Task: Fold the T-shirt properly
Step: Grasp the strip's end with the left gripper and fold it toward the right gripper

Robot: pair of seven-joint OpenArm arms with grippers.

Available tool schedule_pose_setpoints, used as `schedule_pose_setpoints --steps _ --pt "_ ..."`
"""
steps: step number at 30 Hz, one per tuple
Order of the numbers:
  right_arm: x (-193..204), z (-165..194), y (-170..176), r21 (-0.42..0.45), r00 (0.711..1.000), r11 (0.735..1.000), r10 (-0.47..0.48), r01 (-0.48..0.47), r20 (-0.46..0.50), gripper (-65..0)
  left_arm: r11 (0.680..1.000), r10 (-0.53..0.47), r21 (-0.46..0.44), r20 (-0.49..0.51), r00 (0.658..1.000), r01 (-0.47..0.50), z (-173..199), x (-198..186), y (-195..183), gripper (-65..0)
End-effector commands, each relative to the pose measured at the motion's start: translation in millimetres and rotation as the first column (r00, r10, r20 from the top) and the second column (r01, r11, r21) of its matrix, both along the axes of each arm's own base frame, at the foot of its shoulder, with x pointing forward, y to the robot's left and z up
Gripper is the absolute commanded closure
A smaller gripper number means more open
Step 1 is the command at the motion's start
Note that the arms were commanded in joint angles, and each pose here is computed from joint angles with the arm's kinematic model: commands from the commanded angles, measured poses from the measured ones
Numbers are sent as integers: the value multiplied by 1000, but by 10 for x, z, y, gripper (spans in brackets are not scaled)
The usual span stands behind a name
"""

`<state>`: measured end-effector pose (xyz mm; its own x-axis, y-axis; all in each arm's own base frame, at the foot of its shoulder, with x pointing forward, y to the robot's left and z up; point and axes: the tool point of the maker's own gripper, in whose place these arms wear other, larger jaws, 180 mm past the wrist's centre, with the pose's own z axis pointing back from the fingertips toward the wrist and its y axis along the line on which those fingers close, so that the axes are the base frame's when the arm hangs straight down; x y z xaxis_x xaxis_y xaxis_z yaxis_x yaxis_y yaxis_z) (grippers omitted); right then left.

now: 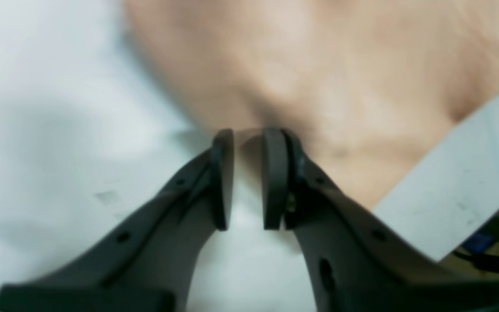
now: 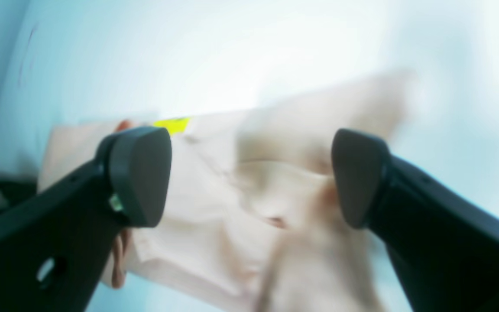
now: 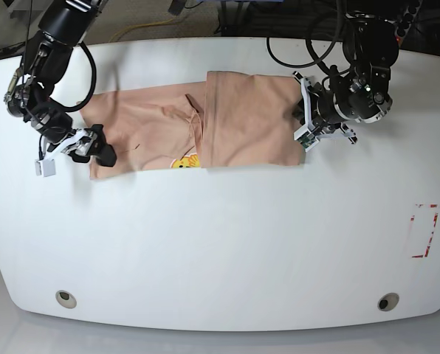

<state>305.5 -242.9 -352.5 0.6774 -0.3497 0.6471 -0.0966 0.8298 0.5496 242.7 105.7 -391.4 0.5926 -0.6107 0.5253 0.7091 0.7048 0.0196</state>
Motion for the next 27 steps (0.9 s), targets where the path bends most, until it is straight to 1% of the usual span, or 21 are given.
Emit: schedule_pose_setpoints --steps 1,5,9,11,13,15,16,18,21,23,25,27 --pt "37 25 -286 37 998 998 -58 58 5 -556 1000 6 -14 4 1000 -6 -13 40 14 -90" --pt "-34 -189 -436 75 993 992 -93 98 -68 -556 1000 10 -14 -10 1000 -10 -55 33 24 -90" --pt "-99 -311 -393 97 991 990 -94 104 -100 -556 1000 10 -17 -6 1000 -10 -46 51 21 -90" --pt "-146 -406 -222 120 990 989 -67 81 -121 -553 1000 9 -20 0 1000 -9 -27 62 13 -90" --pt "-162 -447 -90 130 991 990 -39 56 -130 -550 1000 4 -22 35 999 -4 69 143 -2 -90" --pt "-160 -446 15 130 992 991 -15 31 -126 -549 1000 4 -20 59 998 -3 135 208 -2 -90" --pt "-144 -453 153 148 993 989 3 15 -121 -549 1000 3 -21 64 998 -2 150 221 -7 -90" --pt "-122 -435 309 160 994 987 27 -9 -109 -547 1000 3 -22 67 998 -2 159 229 -14 -90" --pt "-114 -438 416 174 994 984 40 -21 -105 -536 1000 1 -21 93 996 1 235 298 -22 -90" --pt "-92 -434 470 190 995 982 36 -18 -96 -487 1000 -4 -19 117 993 6 305 323 -33 -90" --pt "-54 -403 455 191 997 982 19 -4 -75 -376 1000 -9 -15 144 990 11 385 345 -36 -90" --pt "-33 -392 442 191 998 982 12 2 -68 -236 1000 13 -12 153 988 -11 413 358 34 -90"
